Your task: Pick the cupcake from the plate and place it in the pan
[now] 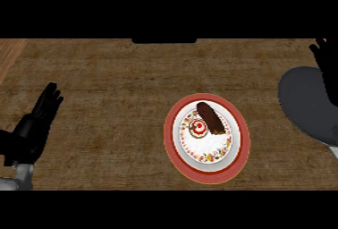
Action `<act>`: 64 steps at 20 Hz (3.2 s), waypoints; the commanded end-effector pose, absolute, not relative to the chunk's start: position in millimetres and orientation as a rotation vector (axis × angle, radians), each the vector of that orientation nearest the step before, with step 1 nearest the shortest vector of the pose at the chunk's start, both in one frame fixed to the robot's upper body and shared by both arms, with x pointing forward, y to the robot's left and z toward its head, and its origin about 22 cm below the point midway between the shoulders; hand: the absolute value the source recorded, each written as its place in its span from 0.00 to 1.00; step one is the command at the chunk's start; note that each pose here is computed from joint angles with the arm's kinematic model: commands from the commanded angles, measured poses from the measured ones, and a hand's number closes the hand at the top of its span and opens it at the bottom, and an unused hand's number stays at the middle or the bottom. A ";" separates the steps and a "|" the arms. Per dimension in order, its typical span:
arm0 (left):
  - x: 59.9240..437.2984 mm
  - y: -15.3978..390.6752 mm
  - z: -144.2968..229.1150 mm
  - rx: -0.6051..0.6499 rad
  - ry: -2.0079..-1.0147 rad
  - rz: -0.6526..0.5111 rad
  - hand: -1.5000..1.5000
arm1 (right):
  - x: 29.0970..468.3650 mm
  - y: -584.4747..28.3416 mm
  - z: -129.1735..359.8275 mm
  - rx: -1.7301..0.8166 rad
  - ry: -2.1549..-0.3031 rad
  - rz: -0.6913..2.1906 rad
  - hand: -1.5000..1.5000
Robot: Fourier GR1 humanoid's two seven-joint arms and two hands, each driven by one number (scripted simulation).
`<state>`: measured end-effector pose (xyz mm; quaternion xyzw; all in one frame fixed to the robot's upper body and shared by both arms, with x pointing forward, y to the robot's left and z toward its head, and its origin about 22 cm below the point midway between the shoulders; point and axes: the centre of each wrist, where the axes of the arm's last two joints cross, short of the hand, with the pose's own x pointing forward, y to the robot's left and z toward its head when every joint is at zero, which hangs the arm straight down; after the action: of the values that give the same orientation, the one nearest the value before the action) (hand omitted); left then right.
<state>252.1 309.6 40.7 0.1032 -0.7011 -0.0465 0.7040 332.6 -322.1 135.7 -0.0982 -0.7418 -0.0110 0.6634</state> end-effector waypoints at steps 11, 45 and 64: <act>250.2 212.4 15.5 -0.059 -1.678 -0.140 0.50 | 333.5 -274.5 84.6 0.485 -1.799 0.556 0.00; 236.8 200.0 14.2 -0.051 -1.689 -0.137 0.50 | 347.4 -157.7 92.4 -0.066 -1.305 1.833 0.00; 241.3 204.1 4.1 -0.059 -1.684 -0.143 0.50 | 356.3 -136.1 39.8 -0.053 -1.317 1.742 0.00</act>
<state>248.2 204.5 9.6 -0.0294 -0.7476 -0.0591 0.6609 357.9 -143.6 43.7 -0.0207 -0.5412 0.7049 0.4580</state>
